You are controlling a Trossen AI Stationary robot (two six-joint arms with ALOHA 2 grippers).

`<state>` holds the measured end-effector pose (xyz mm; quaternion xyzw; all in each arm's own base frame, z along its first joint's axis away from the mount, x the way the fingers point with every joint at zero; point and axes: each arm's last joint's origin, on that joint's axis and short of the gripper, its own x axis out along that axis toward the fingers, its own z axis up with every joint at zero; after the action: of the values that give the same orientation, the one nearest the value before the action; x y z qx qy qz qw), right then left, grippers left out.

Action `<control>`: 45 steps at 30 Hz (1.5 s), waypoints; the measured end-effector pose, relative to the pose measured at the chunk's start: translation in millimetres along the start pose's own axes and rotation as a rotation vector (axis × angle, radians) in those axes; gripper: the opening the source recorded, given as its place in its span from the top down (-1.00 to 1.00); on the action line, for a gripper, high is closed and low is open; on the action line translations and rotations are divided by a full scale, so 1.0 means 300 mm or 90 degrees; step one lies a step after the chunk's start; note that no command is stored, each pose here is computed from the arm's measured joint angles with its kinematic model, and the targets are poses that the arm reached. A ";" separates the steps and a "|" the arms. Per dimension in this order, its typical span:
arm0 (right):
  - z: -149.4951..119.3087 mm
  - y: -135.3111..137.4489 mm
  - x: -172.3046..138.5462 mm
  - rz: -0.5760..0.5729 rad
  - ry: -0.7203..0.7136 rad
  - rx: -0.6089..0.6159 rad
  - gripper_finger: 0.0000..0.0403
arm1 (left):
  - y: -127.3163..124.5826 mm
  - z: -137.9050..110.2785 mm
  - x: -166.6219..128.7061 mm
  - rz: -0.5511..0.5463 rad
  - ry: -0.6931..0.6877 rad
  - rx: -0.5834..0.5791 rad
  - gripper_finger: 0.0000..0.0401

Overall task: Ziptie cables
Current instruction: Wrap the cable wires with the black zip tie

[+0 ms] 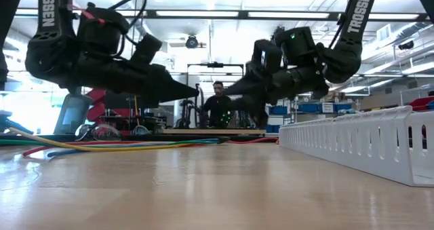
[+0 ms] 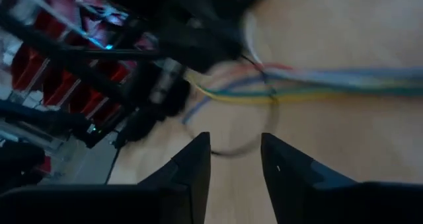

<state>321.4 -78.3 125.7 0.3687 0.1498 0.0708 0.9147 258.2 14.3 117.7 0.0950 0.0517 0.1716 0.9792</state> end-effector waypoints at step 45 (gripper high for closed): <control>0.289 0.098 0.029 -0.512 0.115 0.024 1.00 | -0.021 -0.032 -0.140 -0.028 -0.023 -0.037 1.00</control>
<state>357.5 -111.7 203.5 0.2894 0.3627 -0.2631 0.8459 219.7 -4.4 109.9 0.0686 0.0308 0.1496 0.9859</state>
